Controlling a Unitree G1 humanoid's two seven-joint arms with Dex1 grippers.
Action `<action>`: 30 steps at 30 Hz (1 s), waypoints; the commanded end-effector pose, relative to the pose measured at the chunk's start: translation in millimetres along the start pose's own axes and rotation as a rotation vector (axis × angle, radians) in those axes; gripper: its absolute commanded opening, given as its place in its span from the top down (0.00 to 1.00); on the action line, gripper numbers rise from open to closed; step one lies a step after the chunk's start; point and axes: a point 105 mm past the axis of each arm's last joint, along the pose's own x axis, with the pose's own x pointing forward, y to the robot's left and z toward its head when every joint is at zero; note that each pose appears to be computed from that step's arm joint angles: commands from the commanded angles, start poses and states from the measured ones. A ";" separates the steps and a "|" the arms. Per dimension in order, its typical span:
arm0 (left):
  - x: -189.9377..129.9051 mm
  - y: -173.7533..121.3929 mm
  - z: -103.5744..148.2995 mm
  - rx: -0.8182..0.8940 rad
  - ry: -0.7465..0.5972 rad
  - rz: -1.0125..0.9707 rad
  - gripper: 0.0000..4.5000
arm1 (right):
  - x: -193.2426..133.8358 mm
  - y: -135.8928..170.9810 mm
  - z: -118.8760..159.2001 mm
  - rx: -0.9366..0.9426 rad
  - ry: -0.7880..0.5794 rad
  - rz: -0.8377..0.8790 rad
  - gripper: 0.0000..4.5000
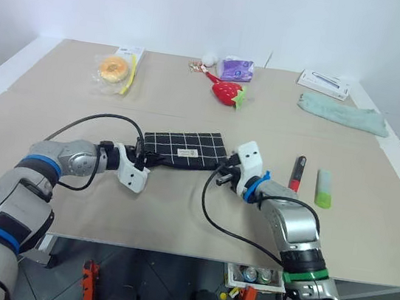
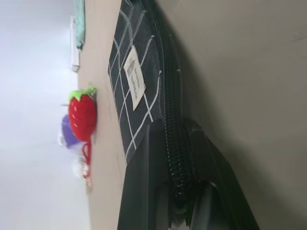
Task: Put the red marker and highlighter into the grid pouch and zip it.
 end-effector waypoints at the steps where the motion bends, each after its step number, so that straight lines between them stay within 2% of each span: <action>1: 4.8 -16.3 10.1 -0.061 -0.041 -0.052 0.99 | -23.4 -7.4 40.6 0.000 -0.144 -0.011 1.00; 3: 5.5 -17.3 12.4 -0.075 -0.047 -0.058 0.99 | -30.6 -11.0 39.2 0.011 -0.120 -0.015 1.00; 6: 7.0 -19.5 16.0 -0.092 -0.053 -0.075 1.00 | -38.9 -14.4 29.2 0.015 -0.042 -0.021 0.79; 11: 7.7 -25.2 18.2 -0.109 -0.048 -0.115 1.00 | -37.1 -23.7 6.1 0.019 0.094 -0.073 0.28; 20: 7.7 -26.9 19.8 -0.114 -0.041 -0.131 1.00 | -24.1 -12.1 -5.9 0.057 0.168 -0.049 0.28; 23: 7.9 -27.3 19.9 -0.118 -0.037 -0.130 1.00 | -21.1 -9.2 -8.1 0.057 0.179 -0.041 0.45; 28: 8.9 -25.6 19.8 -0.118 -0.034 -0.127 1.00 | -18.7 -8.2 -7.6 0.053 0.182 -0.042 0.96; 30: 9.5 -24.1 19.5 -0.117 -0.031 -0.124 1.00 | -18.3 -8.3 -5.7 0.052 0.175 -0.043 0.99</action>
